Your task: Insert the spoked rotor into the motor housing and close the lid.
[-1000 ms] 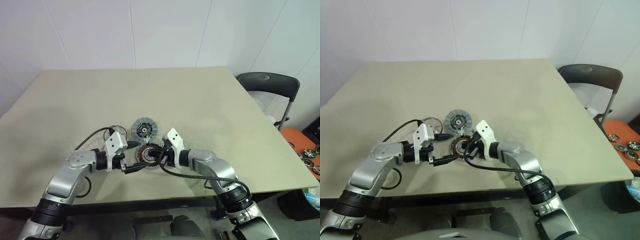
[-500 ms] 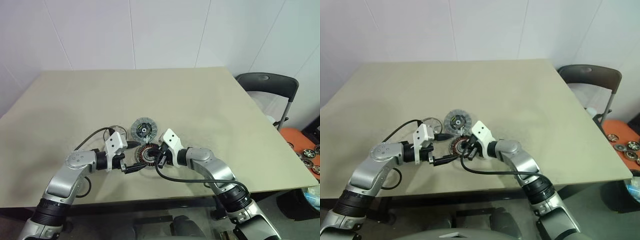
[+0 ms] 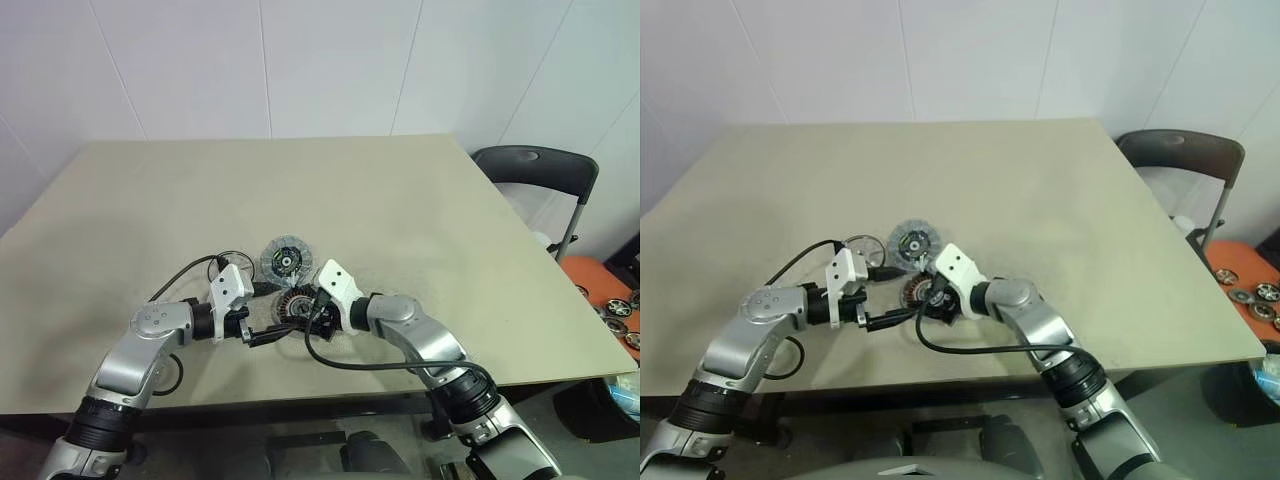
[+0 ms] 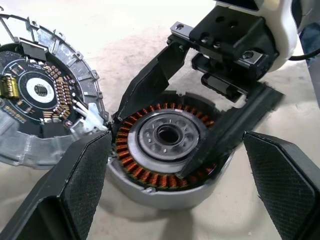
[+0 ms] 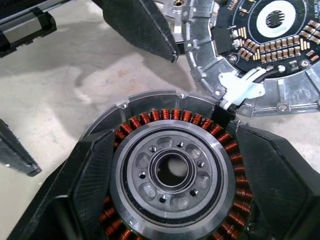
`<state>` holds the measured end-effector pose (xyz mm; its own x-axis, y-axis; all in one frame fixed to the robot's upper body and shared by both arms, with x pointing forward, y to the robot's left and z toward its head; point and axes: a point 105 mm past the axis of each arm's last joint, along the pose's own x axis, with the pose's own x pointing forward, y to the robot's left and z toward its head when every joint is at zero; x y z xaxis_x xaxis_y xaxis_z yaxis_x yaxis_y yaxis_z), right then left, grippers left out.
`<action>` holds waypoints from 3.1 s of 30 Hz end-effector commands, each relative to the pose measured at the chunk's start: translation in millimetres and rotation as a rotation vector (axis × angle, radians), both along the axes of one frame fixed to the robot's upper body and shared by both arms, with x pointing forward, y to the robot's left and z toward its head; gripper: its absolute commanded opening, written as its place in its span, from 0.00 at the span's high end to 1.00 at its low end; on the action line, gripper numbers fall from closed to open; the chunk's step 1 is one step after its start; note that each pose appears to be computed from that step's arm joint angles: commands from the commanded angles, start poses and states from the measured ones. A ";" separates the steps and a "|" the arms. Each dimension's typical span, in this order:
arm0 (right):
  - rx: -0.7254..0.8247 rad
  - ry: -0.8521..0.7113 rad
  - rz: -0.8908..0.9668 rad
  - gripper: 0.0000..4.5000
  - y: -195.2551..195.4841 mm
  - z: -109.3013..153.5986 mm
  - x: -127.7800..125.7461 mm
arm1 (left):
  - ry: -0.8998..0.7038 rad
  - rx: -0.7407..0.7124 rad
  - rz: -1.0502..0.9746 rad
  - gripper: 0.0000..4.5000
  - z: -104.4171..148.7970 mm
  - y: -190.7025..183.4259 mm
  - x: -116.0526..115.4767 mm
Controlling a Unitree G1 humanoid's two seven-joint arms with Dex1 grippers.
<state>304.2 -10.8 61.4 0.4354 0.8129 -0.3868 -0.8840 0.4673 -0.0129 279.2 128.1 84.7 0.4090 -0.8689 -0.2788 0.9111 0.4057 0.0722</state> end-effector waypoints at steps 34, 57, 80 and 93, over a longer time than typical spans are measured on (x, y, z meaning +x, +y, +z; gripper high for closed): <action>0.073 -0.035 0.031 1.00 -1.3 14.0 1.6 | -0.026 0.005 -0.009 0.00 -9.0 5.3 1.1; -0.137 -0.032 -0.039 1.00 -23.2 -19.4 8.1 | -0.033 -0.006 -0.023 0.00 -1.8 -4.7 0.8; 0.113 -0.057 -0.200 1.00 -82.5 41.6 55.6 | 0.223 -0.692 0.715 0.00 30.4 96.6 -12.1; 0.112 -0.073 -0.226 1.00 -88.9 42.1 55.9 | 0.476 -0.676 0.835 0.00 0.5 97.3 27.9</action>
<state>356.4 -94.8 86.5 0.6052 0.7330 -0.3106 -0.7645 0.6440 0.0301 303.1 226.2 78.8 0.9046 -0.3966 -0.1562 0.2048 0.7259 -0.6566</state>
